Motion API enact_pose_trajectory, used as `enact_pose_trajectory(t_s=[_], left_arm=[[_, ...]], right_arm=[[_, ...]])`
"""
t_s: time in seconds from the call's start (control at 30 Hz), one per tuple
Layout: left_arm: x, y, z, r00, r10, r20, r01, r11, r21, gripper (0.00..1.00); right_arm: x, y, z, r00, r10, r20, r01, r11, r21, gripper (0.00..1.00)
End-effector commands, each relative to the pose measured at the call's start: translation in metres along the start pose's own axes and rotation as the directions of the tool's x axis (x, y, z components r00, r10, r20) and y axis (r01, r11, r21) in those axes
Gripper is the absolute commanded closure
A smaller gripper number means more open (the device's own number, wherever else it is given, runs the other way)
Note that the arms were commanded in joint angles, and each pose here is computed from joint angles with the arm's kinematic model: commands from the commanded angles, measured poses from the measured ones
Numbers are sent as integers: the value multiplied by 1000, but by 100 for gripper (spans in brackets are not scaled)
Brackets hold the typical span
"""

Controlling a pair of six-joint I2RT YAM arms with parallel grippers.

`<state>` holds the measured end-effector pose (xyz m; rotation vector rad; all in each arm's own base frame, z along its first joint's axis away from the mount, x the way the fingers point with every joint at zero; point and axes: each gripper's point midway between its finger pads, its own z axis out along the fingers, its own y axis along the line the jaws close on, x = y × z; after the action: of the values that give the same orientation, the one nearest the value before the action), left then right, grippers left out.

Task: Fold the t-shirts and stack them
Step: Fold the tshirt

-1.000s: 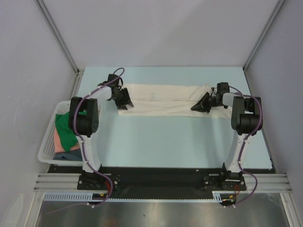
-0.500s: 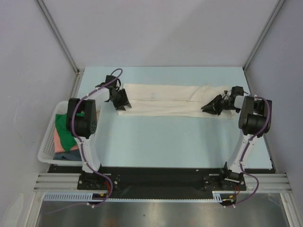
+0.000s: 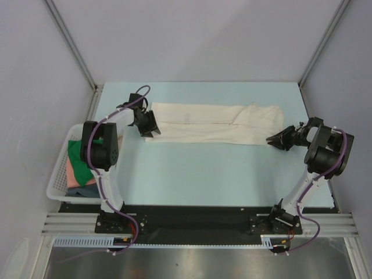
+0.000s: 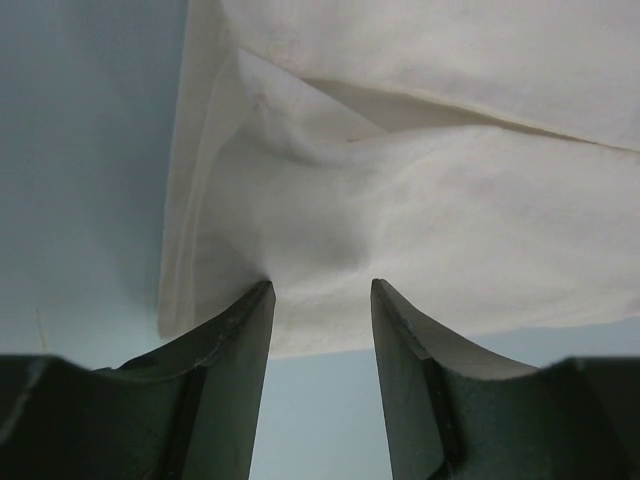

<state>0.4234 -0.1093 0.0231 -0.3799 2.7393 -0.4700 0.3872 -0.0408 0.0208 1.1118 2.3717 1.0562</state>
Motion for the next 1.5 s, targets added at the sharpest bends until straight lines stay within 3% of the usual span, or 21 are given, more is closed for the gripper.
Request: enact_pose_trajectory(t_s=[0.0, 0.07, 0.23, 0.37, 0.43, 0.5, 0.67, 0.9, 1.17, 1.3, 1.47], left_arm=[[3, 21, 14, 999, -10, -35, 9, 999, -47, 50], [2, 23, 14, 999, -4, -38, 2, 999, -54, 50], [-6, 13, -5, 1000, 16, 17, -15, 999, -40, 50], [-12, -8, -23, 996, 72, 59, -71, 997, -15, 50], [-9, -19, -28, 994, 94, 60, -94, 996, 1, 49], [-10, -31, -36, 992, 105, 71, -107, 994, 30, 50], [0, -47, -47, 992, 112, 66, -118, 989, 87, 50], [14, -45, -60, 990, 122, 65, -128, 987, 100, 49], [20, -46, -63, 992, 112, 63, -119, 986, 119, 49], [15, -49, -64, 991, 113, 76, -122, 985, 125, 49], [13, -51, -65, 990, 116, 80, -126, 983, 131, 49]], right_arm=[[-11, -43, 1, 999, 21, 49, -26, 994, 104, 67], [-13, -36, -10, 998, 22, 64, -28, 995, 97, 66], [-19, 5, -37, 993, -10, 116, 2, 998, 65, 51], [-30, 58, -30, 974, -178, 142, 169, 983, 74, 38], [-34, 91, -17, 955, -251, 161, 249, 968, 33, 27], [-40, 111, 2, 942, -294, 166, 301, 954, -19, 24], [-49, 171, 46, 876, -458, 149, 472, 878, -76, 23], [-67, 189, 77, 837, -527, 150, 542, 835, -94, 23], [-42, 181, 105, 852, -521, 58, 524, 843, -124, 31], [-31, 178, 106, 865, -500, 42, 501, 854, -138, 44], [-20, 164, 108, 874, -486, 13, 484, 867, -123, 43]])
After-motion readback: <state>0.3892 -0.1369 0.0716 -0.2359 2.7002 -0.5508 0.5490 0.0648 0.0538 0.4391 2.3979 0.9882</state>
